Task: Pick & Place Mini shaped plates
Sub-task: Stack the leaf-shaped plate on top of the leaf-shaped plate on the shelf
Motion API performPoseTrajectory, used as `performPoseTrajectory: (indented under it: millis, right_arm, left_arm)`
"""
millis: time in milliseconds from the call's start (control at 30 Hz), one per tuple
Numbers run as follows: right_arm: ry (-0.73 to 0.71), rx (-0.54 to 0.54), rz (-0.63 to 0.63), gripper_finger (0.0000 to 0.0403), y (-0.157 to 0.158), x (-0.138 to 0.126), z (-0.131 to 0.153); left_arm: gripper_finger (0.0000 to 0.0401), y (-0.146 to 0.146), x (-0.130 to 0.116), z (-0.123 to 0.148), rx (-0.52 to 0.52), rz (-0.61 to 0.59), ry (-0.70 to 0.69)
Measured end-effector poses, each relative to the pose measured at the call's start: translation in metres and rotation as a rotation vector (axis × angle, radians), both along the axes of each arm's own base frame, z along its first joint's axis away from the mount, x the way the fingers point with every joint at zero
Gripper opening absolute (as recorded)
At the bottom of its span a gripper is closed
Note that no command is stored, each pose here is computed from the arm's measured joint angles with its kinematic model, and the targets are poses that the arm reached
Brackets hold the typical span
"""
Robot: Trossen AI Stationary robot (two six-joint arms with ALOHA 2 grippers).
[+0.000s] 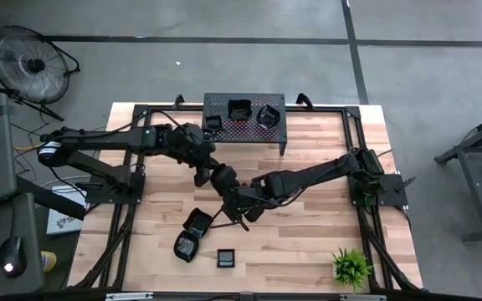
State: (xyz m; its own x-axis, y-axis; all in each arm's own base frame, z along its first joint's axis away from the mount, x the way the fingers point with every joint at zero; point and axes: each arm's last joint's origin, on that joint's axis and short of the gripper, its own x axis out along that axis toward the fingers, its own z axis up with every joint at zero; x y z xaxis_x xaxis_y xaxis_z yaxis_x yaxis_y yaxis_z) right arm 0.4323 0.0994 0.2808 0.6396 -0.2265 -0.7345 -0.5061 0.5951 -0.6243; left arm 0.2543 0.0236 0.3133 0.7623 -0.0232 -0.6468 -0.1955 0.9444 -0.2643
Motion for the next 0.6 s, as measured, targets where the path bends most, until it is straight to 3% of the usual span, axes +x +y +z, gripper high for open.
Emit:
performPoseTrajectory:
  millis: [133, 600]
  right_arm:
    - [0.000, 0.003, 0.000, 0.0004, -0.0001, 0.0001, 0.0000]
    - [0.000, 0.037, -0.018, 0.0002, 0.0002, -0.0005, -0.0002]
  left_arm:
    - [0.0000, 0.0000, 0.0000, 0.0001, -0.001, -0.001, -0.001]
    - [0.0010, -0.0004, 0.0002, 0.0001, 0.019, -0.034, -0.004]
